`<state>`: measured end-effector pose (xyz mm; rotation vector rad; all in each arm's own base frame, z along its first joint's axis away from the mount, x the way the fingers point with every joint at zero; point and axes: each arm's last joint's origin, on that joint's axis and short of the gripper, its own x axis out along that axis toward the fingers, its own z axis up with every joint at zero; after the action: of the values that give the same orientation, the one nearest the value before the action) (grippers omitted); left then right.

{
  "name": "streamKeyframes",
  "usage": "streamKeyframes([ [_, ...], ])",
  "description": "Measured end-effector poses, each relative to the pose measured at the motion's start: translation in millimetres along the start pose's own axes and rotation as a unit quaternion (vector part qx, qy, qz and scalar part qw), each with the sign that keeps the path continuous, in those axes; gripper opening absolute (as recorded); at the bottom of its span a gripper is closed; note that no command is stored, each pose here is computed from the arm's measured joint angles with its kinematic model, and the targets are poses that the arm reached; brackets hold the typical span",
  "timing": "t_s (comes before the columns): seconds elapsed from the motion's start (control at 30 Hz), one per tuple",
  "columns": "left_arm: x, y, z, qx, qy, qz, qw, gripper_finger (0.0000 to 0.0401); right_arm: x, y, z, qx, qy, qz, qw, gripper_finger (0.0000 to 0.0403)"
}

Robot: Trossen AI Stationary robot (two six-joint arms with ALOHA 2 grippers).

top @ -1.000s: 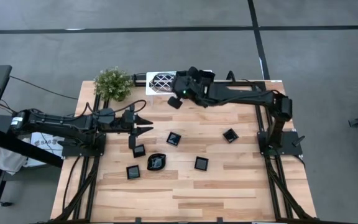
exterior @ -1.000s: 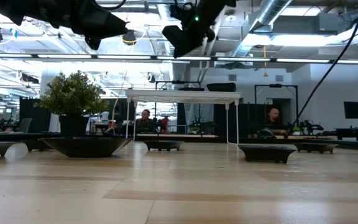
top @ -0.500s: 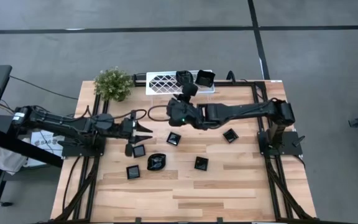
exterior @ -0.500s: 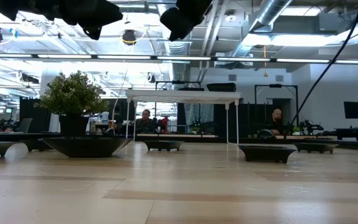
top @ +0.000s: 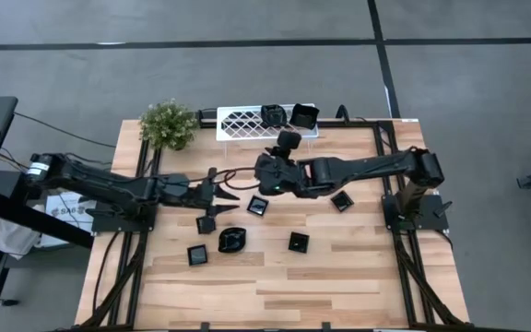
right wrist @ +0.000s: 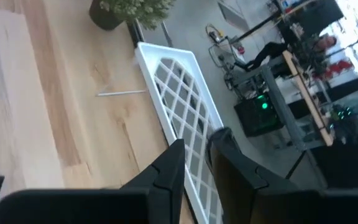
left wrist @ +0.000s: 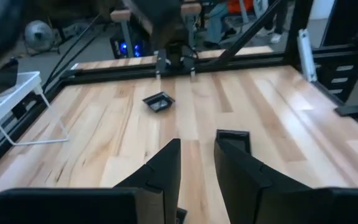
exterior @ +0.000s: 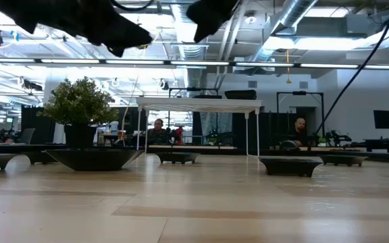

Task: Pick & Place Mini shaped plates
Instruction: Stack the black leaf-shaped plate on top of the black leaf-shaped plate on the shelf

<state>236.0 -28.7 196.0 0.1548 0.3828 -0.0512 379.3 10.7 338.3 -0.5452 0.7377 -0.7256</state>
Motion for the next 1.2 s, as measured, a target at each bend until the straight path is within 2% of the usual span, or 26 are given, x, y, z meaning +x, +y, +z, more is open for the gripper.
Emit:
streamKeyframes([
  [0.13,10,4,-1,-0.008,0.015,0.008,1.000,0.0099,-11,-11,-15,0.028,0.000,0.001,1.000,0.0075],
  [0.33,17,3,-5,-0.023,0.036,0.007,0.999,0.0099,-30,-19,-64,0.097,-0.003,0.004,0.995,0.0075],
  [0.5,22,1,-5,-0.039,0.090,0.001,0.995,0.0099,-38,5,-113,0.141,-0.024,0.024,0.989,0.0075],
  [0.63,35,-9,-6,-0.052,0.124,0.001,0.991,0.0099,-39,30,-139,0.160,-0.049,0.044,0.985,0.0075],
  [0.77,46,-29,-21,-0.085,0.164,-0.018,0.983,0.0099,-42,51,-151,0.146,-0.059,0.063,0.985,0.0075],
  [0.87,51,-44,-33,-0.069,0.191,-0.028,0.979,0.0099,-44,62,-152,0.127,-0.060,0.074,0.987,0.0075],
  [1.03,56,-53,-43,0.005,0.208,0.001,0.978,0.0099,-48,73,-148,0.105,-0.066,0.087,0.988,0.0075],
  [1.2,56,-57,-45,0.006,0.212,-0.021,0.977,0.0099,-52,75,-144,0.106,-0.074,0.112,0.985,0.0075],
])
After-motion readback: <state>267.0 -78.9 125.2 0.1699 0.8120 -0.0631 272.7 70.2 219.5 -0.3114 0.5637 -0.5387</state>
